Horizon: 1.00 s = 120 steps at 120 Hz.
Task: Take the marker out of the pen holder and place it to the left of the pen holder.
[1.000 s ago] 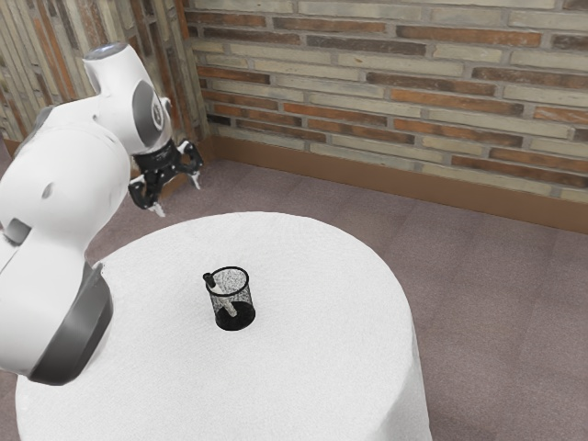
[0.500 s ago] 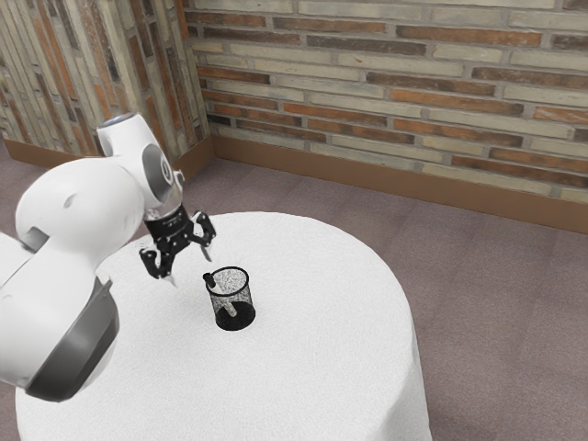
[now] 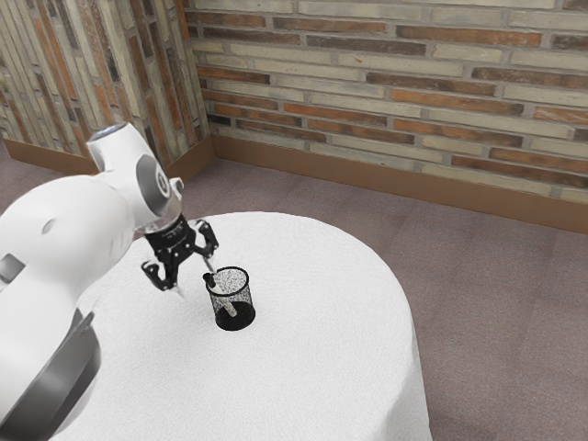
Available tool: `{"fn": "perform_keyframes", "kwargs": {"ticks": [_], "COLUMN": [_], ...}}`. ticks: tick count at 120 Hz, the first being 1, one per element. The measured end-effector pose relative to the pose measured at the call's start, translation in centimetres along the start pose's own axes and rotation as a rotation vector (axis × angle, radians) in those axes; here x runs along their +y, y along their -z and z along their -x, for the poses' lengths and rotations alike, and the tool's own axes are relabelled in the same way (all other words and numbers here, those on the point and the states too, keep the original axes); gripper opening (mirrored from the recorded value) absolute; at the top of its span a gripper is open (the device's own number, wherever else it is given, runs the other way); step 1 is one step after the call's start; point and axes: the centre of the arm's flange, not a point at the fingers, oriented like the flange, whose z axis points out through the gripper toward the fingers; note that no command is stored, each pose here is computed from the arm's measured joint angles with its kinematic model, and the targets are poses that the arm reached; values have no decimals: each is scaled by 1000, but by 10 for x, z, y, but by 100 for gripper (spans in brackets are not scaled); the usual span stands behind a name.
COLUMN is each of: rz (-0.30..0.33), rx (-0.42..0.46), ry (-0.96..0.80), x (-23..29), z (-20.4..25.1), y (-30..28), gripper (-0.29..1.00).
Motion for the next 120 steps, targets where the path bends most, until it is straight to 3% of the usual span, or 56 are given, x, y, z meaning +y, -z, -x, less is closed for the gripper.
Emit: {"fn": "perform_keyframes", "kwargs": {"ticks": [53,84,120], "rz": [5,22,27], "rx": [-5,10,29], "ry": [-65,-39,-56], "x": [3,7,22], "z": [41,28,27], "y": [3,1,-4], "gripper": [45,43,23]}}
